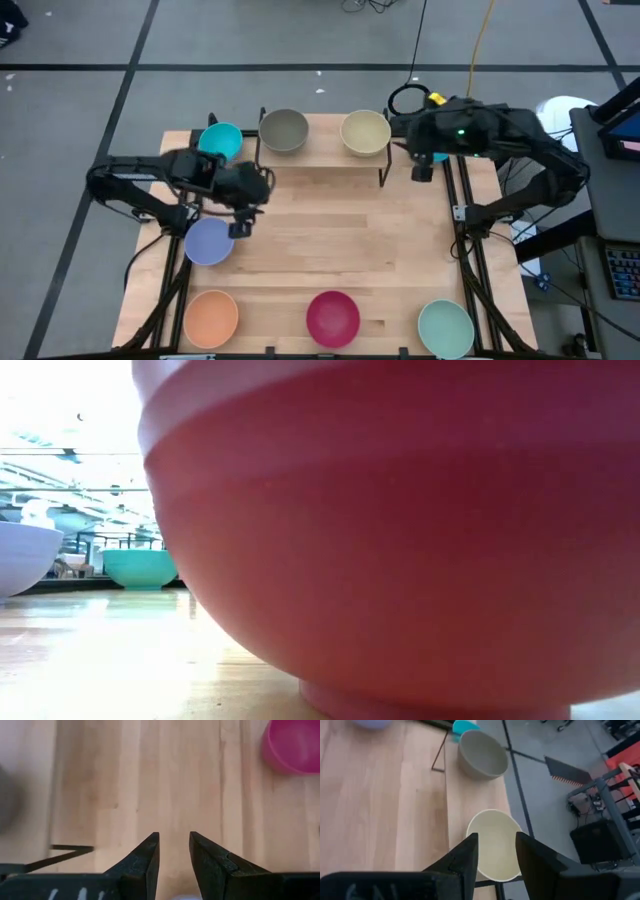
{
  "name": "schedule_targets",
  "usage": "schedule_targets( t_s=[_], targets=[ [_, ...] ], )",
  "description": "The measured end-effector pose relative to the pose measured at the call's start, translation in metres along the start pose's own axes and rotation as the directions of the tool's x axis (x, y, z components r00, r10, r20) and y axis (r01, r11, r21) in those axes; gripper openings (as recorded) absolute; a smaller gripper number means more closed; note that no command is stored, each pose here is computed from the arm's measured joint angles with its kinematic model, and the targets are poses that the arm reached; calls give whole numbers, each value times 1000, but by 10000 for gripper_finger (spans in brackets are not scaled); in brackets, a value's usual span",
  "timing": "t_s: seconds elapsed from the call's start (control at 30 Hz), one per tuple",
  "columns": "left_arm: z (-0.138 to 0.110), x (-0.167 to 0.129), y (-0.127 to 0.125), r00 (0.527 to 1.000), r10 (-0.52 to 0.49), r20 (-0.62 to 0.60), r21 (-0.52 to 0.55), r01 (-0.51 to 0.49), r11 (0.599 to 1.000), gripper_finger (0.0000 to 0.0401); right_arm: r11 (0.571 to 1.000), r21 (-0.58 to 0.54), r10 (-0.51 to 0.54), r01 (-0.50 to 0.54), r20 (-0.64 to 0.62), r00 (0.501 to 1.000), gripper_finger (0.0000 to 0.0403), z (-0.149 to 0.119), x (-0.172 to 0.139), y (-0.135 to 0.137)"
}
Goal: Place and stack bowls onto a shelf
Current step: Stack the pink bowl on top of the gray bowl on the shelf
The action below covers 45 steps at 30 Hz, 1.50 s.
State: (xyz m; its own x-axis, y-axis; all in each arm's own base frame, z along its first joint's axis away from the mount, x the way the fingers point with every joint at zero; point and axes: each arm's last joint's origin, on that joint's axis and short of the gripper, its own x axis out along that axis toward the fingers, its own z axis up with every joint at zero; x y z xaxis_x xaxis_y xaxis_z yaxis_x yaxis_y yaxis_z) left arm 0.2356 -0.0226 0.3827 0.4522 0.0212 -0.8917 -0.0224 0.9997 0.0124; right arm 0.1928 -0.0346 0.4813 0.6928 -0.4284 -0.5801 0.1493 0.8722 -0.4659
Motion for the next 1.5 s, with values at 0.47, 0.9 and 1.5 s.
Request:
schedule_targets(
  t_s=[0.47,0.9,1.5],
  targets=[
    [41,85,-68,998,-63,-11,-314,57,948,113,996,-89,-23,29,59,998,125,-9,-23,-6],
    [53,170,-131,997,-80,8,-497,73,865,113,979,-197,-30,47,87,996,125,-13,-35,-8],
    [38,193,-172,992,-124,-25,-556,89,826,113,979,-198,-32,51,95,995,125,-15,-38,-9]
  ],
)
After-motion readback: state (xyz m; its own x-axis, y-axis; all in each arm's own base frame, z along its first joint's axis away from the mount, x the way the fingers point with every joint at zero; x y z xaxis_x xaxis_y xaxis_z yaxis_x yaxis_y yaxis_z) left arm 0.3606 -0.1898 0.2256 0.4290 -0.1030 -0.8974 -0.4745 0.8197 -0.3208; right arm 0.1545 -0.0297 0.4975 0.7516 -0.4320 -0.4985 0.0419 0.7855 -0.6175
